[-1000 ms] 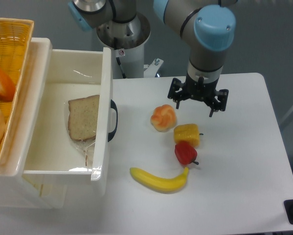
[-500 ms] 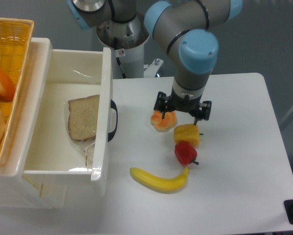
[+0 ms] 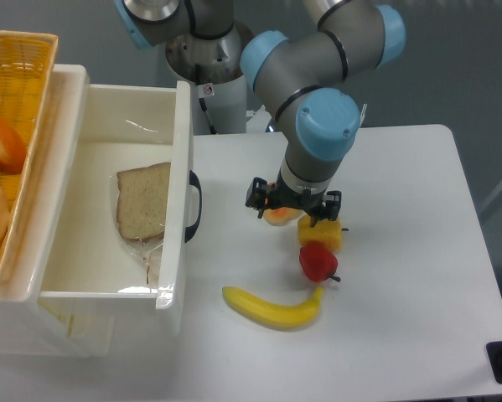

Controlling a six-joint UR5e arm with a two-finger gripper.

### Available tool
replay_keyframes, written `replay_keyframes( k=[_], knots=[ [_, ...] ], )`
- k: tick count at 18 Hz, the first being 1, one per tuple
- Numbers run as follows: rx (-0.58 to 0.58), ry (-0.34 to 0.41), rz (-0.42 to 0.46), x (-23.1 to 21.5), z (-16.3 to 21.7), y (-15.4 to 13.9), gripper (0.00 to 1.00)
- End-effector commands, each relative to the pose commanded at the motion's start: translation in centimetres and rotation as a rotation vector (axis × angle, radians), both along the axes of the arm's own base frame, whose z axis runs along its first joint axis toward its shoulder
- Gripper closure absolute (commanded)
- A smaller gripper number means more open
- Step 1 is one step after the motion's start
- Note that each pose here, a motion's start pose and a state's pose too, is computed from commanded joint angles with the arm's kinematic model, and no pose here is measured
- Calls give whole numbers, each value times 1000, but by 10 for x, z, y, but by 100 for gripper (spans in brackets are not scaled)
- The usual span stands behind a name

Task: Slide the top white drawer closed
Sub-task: 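Move the gripper down and toward the open drawer's front panel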

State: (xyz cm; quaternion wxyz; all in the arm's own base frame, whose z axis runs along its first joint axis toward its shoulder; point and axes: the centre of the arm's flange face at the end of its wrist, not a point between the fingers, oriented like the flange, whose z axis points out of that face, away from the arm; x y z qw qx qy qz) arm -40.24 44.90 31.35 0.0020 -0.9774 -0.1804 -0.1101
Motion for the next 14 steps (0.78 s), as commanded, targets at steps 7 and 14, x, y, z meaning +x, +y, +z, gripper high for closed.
replay_keyframes(
  k=[7,14],
  knots=[
    [3,-57,15,8,-20,8,0],
    [2,-87,-40,33,-34,34,0]
  ],
)
